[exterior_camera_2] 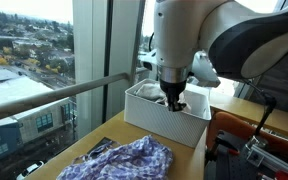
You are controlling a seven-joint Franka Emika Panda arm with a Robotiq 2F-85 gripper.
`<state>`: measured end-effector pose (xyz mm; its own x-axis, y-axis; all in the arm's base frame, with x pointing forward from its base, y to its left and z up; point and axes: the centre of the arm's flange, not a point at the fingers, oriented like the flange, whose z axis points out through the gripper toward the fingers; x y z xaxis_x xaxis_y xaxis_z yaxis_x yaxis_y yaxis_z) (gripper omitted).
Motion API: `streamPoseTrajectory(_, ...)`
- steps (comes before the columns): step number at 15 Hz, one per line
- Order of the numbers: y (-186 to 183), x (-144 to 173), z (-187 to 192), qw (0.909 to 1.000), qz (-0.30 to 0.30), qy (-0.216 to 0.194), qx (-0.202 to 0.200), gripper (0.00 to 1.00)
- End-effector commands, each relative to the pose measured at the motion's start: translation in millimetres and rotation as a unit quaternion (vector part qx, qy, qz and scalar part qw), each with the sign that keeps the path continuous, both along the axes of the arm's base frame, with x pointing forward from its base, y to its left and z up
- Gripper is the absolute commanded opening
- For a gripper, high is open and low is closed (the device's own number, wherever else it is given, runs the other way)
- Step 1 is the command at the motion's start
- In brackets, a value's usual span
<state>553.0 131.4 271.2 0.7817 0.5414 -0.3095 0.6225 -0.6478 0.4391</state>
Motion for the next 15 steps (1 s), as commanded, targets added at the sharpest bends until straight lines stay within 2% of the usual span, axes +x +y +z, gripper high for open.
streamPoseTrajectory(1, -15.1, 10.8, 49.7, 0.9992, -0.012, -0.030, -0.023, 0.01)
streamPoseTrajectory(8, -66.9, 34.2, 151.4, 0.9934, -0.057, -0.092, -0.038, 0.01)
streamPoseTrajectory(15, -130.6, 49.4, 191.7, 0.9871, -0.101, -0.119, -0.036, 0.01)
